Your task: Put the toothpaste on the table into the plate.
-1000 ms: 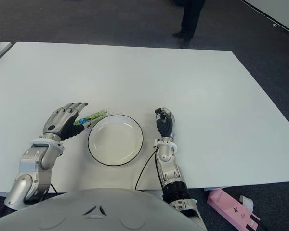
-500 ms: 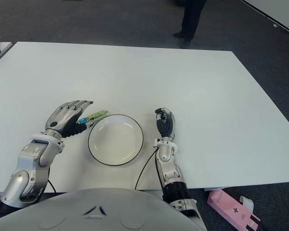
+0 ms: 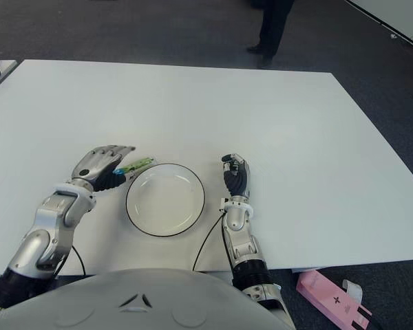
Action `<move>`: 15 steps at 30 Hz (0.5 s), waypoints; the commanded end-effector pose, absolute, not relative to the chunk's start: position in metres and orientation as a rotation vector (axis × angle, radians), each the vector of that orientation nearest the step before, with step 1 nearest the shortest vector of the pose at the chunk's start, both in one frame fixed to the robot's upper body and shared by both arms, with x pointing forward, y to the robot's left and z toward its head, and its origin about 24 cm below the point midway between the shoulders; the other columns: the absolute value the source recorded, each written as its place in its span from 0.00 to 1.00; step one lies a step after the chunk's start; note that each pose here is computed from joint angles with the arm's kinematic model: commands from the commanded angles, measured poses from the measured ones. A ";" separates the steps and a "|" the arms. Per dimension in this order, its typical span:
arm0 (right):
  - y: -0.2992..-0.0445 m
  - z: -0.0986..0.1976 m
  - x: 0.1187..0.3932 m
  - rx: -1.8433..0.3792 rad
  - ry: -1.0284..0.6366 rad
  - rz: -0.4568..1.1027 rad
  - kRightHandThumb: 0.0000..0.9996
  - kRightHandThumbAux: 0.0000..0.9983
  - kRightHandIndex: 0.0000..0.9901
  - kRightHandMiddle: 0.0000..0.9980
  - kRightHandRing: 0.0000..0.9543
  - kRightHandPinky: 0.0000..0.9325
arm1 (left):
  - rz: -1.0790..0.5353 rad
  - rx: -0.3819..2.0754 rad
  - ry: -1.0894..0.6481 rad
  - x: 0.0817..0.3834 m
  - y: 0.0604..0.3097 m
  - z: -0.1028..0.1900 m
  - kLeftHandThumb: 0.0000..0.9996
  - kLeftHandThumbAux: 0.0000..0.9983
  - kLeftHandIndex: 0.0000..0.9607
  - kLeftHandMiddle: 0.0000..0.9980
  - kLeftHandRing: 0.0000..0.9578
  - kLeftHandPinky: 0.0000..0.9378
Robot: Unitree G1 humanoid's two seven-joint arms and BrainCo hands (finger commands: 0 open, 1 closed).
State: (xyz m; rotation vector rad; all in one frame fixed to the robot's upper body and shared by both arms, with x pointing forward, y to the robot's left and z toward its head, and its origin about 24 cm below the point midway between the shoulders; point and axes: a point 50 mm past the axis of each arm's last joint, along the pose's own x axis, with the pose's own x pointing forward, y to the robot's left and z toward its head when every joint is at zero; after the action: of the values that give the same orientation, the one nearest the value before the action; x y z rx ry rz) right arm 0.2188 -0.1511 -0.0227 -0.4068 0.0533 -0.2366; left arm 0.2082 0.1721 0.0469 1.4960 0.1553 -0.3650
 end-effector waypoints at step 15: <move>-0.152 -0.028 0.214 -0.406 0.088 -0.242 0.84 0.69 0.43 0.46 0.47 0.46 | -0.439 1.541 0.340 0.226 0.192 0.007 0.54 0.29 0.00 0.15 0.14 0.16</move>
State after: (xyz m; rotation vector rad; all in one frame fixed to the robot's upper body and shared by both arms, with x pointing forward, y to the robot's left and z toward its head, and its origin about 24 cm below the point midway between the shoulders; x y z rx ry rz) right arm 0.2184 -0.1512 -0.0226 -0.4068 0.0526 -0.2400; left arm 0.2222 0.1869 0.0152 1.5160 0.3001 -0.4085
